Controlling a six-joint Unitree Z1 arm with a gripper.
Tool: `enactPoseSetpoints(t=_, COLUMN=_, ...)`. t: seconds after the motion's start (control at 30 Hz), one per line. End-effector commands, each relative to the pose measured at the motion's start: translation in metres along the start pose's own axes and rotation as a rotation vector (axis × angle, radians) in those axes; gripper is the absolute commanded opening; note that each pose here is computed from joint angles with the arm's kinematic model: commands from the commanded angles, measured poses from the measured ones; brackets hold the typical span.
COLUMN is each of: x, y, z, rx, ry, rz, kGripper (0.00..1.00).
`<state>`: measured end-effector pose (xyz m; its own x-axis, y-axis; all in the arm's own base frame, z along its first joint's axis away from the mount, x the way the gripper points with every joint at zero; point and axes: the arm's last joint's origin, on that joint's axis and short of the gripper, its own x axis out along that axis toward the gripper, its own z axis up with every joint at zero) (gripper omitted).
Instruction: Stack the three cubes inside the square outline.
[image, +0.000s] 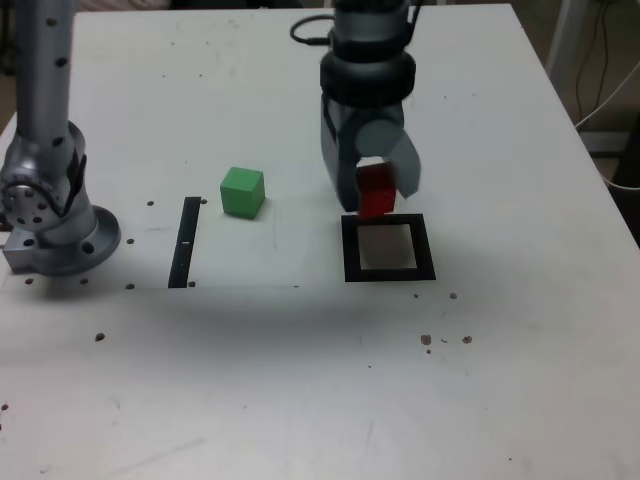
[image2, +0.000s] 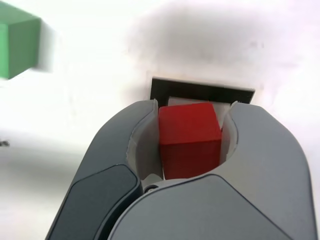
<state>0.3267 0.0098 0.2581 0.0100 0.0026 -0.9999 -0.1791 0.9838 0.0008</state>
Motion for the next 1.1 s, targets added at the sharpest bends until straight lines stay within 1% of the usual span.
enactPoseSetpoints(t=0.0, x=-0.004, y=-0.002, z=-0.006, rx=0.008, ry=-0.003, rz=-0.002, kGripper=0.29)
enactPoseSetpoints(t=0.13, x=-0.003, y=-0.005, z=-0.010, rx=0.026, ry=0.004, rz=-0.008, kGripper=0.29)
enactPoseSetpoints(t=0.23, x=0.000, y=-0.006, z=-0.010, rx=0.049, ry=0.009, rz=-0.020, kGripper=0.29)
enactPoseSetpoints(t=0.5, x=0.006, y=-0.012, z=-0.001, rx=0.157, ry=0.012, rz=-0.083, kGripper=0.29)
enactPoseSetpoints(t=0.6, x=0.009, y=-0.014, z=0.004, rx=0.183, ry=0.016, rz=-0.102, kGripper=0.29)
enactPoseSetpoints(t=0.73, x=0.016, y=-0.016, z=0.010, rx=0.198, ry=0.021, rz=-0.113, kGripper=0.30)
enactPoseSetpoints(t=0.83, x=0.023, y=-0.016, z=0.014, rx=0.201, ry=0.021, rz=-0.114, kGripper=0.30)
enactPoseSetpoints(t=0.97, x=0.031, y=-0.017, z=0.016, rx=0.202, ry=0.034, rz=-0.116, kGripper=0.30)
enactPoseSetpoints(t=1.07, x=0.033, y=-0.017, z=0.017, rx=0.204, ry=0.038, rz=-0.119, kGripper=0.30)
